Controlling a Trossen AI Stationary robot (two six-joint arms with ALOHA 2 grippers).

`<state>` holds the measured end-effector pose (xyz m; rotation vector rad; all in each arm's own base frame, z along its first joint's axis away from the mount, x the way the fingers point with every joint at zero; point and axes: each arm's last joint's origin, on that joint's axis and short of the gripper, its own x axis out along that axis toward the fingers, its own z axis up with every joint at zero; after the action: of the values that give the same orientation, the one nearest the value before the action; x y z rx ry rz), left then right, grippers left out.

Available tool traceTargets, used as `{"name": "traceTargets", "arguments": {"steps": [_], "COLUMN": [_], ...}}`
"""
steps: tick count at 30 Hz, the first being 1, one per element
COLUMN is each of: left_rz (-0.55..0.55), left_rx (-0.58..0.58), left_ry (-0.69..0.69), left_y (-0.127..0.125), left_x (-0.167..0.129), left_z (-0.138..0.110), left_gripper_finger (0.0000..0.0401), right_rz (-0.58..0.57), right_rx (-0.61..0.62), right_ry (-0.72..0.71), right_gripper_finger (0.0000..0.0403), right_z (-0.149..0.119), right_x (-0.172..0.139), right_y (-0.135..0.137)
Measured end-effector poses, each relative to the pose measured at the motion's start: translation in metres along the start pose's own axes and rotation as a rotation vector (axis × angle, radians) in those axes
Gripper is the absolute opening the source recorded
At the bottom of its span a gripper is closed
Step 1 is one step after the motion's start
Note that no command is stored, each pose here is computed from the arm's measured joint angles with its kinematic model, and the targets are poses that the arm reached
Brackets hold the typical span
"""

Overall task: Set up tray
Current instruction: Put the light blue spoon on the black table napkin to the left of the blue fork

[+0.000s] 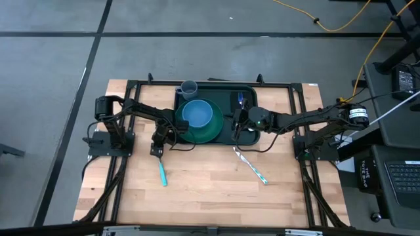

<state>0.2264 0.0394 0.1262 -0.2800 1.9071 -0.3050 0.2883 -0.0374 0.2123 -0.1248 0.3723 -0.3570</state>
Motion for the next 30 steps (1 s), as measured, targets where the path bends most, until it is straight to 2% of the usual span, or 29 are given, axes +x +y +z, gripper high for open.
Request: {"name": "traceTargets", "arguments": {"steps": [12,18,22,30], "left_rz": [0.025,0.025,0.024,-0.018], "left_rx": [-0.038,-0.031,-0.020,-0.062], "left_ry": [-0.063,-0.062,-0.064,-0.044], "left_y": [0.0019,0.0019,0.0019,0.0025], "left_x": [-0.0003,-0.0003,-0.0003,-0.0029], "left_z": [0.0061,0.0061,0.0063,0.0031], "left_gripper_finger": [0.0104,0.0094,0.0076,0.0009], "right_rz": [0.000,0.000,0.000,0.000], "right_rx": [0.000,0.000,0.000,0.000], "right_ry": [0.000,0.000,0.000,-0.001], "right_gripper_finger": [0.0028,0.0028,0.0028,0.0028], "right_z": [0.0000,0.0000,0.0000,0.0001], "right_x": [0.0000,0.0000,0.0000,0.0000], "right_y": [0.0000,-0.0001,-0.0001,0.0000]}}
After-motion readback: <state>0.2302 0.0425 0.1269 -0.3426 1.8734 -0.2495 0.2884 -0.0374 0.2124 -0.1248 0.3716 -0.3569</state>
